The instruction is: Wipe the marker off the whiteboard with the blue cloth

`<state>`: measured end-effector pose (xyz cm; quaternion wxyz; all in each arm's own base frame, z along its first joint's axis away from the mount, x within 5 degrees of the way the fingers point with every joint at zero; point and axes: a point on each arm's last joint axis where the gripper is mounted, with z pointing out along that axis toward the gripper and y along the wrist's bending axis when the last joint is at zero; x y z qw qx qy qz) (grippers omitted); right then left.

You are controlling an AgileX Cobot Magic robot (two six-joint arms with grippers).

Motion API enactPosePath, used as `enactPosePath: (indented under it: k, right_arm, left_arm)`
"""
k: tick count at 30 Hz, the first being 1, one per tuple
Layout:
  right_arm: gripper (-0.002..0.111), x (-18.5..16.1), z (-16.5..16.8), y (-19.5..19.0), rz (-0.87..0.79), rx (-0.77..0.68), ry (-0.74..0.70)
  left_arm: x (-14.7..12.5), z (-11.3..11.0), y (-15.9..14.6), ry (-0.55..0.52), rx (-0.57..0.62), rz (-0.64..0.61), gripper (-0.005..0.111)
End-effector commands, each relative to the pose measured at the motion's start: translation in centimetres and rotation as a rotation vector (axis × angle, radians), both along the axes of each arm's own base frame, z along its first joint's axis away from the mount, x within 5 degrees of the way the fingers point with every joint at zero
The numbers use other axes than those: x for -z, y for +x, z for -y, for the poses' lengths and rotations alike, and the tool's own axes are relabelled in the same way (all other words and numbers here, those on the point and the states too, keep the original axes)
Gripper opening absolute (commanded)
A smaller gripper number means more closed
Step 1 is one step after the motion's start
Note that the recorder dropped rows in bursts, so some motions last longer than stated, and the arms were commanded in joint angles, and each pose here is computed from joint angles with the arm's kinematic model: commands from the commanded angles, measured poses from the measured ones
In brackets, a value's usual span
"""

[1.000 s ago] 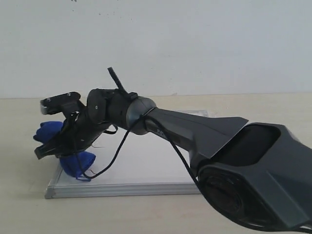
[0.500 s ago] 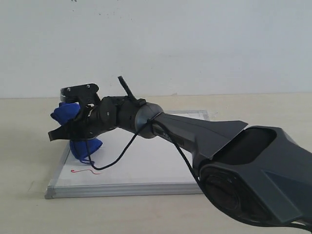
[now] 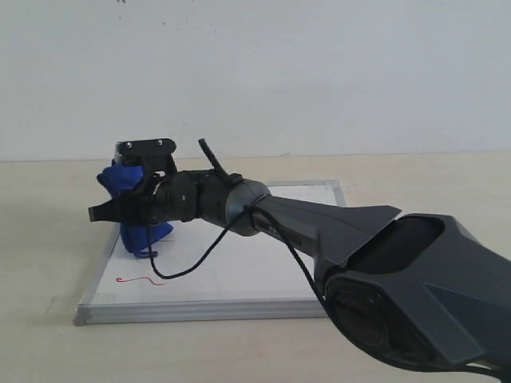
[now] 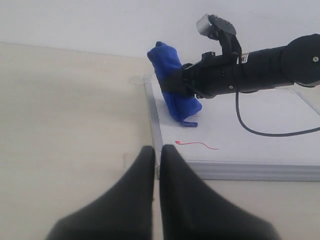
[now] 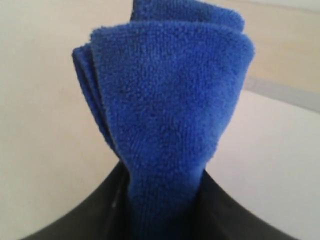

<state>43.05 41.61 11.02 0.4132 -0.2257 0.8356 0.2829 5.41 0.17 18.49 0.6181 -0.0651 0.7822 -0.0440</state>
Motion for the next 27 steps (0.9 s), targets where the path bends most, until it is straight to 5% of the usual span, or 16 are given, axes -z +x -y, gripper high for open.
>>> enactPosePath:
  k: [1, 17, 27]
  right_arm:
    - [0.000, 0.3, 0.3, -0.6, -0.124, -0.045, -0.070]
    - [0.000, -2.1, 3.5, -3.1, -0.329, -0.290, -0.654]
    - [0.000, -2.2, 3.3, -3.0, -0.291, -0.321, -0.653]
  left_arm:
    - [0.0, 0.0, 0.0, -0.009, 0.001, 0.009, 0.004]
    - [0.0, 0.0, 0.0, -0.009, 0.001, 0.009, 0.004]
    - [0.0, 0.0, 0.0, -0.009, 0.001, 0.009, 0.004]
